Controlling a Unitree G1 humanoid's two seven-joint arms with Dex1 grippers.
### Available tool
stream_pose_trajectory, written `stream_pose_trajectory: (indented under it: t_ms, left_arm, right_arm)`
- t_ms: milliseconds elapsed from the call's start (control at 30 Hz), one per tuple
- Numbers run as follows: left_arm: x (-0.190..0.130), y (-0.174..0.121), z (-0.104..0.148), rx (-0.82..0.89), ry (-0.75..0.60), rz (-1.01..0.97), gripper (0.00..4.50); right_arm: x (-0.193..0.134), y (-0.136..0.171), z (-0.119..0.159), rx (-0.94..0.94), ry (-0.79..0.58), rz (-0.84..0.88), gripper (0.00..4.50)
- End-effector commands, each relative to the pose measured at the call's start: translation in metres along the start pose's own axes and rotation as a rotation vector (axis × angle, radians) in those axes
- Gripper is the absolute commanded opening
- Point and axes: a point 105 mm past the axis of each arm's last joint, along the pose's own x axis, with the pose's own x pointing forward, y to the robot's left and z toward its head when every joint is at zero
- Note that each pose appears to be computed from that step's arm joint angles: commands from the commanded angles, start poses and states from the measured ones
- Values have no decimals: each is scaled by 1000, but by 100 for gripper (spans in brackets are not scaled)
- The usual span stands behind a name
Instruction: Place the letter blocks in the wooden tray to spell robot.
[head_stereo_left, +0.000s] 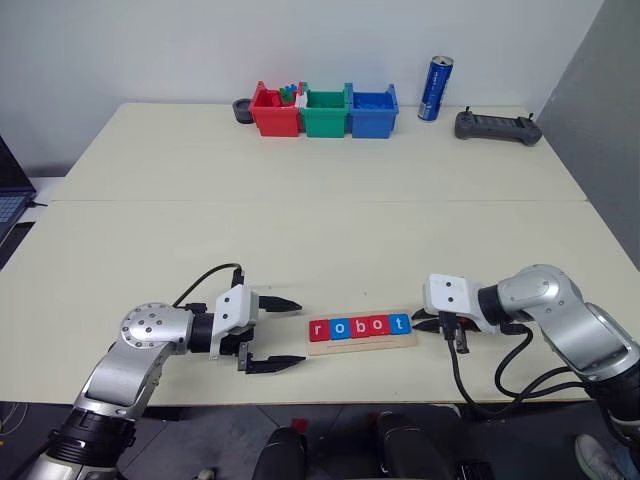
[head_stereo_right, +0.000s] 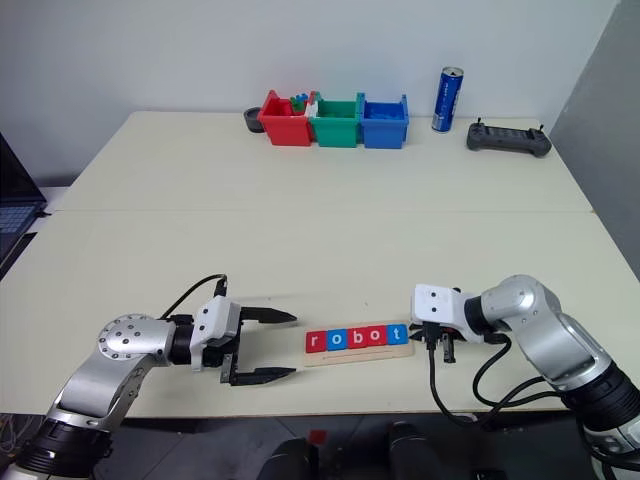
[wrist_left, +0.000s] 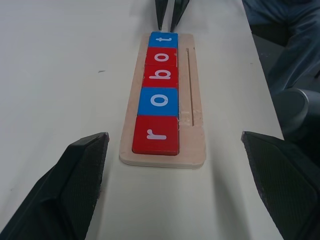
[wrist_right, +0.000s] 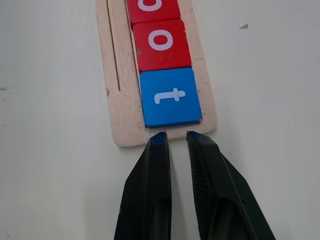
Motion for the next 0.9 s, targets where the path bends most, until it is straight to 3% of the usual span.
stream_pose_trajectory:
  t_ms: [33, 167, 367, 600, 900]
  left_arm:
    - [-10, 11, 4, 32, 34, 71, 450]
    - [-18, 16, 7, 17, 56, 135, 450]
    - [-30, 10, 15, -4, 51, 120, 450]
    - [-31, 8, 33, -23, -23, 136, 450]
    - [-33, -3, 33, -23, -21, 87, 450]
  right_arm:
    - [-23, -12, 9, -41, -23, -51, 101]
    - [-40, -8, 15, -28, -80, -22, 220]
    - [-56, 5, 31, 21, -201, 51, 441]
    - [-74, 2, 41, 65, -275, 28, 446]
    - [-74, 6, 45, 58, -294, 54, 446]
